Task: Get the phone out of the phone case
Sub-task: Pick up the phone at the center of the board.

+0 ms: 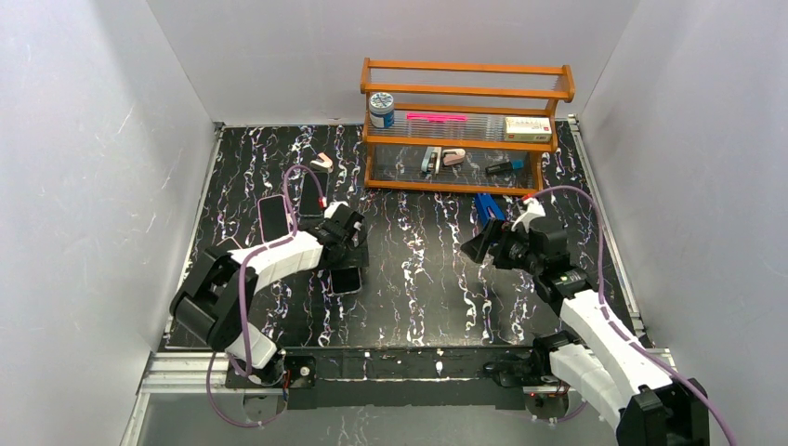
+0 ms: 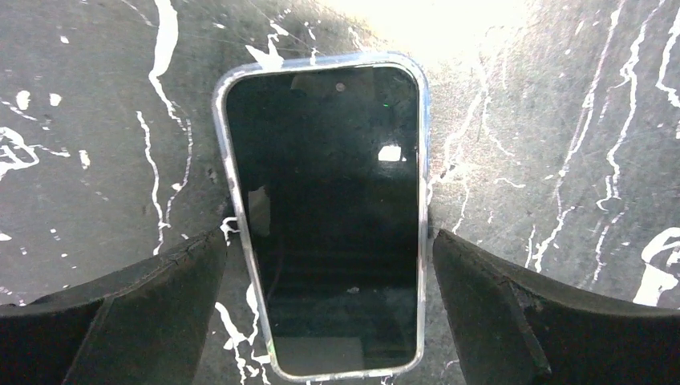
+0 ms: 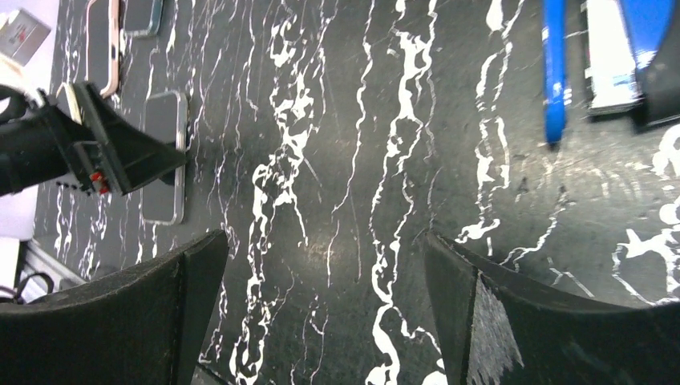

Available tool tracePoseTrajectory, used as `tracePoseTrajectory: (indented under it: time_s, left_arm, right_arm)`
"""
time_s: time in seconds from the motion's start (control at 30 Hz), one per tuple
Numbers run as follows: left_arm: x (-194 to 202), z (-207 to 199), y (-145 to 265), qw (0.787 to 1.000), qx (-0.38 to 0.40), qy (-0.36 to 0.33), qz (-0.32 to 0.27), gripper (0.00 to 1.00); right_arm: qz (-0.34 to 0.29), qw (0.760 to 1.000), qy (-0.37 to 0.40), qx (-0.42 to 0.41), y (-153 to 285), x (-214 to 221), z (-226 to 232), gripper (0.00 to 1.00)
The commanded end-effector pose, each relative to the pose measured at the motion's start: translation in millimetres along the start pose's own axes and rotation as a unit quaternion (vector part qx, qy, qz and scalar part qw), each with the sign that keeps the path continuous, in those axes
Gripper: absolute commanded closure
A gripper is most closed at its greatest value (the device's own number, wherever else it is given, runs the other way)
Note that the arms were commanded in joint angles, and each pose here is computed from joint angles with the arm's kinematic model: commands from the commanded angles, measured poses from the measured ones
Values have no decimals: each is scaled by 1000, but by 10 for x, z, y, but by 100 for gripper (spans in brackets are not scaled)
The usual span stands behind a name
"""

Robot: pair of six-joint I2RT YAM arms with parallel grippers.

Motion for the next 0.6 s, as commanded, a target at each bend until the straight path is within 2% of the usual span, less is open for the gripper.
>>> tracePoseTrajectory:
  time_s: [0.0, 0.2, 0.3, 0.37, 0.57]
  left_arm:
    - [30, -39, -83, 1000, -23, 0, 7, 2]
    - [74, -66, -137, 1000, -24, 8, 12, 2]
    - [146, -47, -190, 999, -35, 14, 23, 6]
    - [205, -37, -224, 999, -40, 15, 33, 15]
    - [222, -115, -238, 999, -11, 24, 31, 57]
  right_arm:
    - [0, 999, 13, -34, -91, 52, 122, 1]
    - [14, 999, 25, -41, -219, 190, 251, 1]
    - [25, 998, 30, -45, -278, 270, 330, 1]
    - [32, 998, 33, -48, -319, 337, 383, 1]
    - [55, 995, 27, -82, -446, 548, 562, 1]
Point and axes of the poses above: each gripper's point midway between its finger pads, its own y axis back along the fingers, its own z axis along the line the jaws close on, x = y × z, the point moved 10 cm from there along y, back along the fingers, and after that the axes turned 7 degrees about -y, right-handed, at the moved point
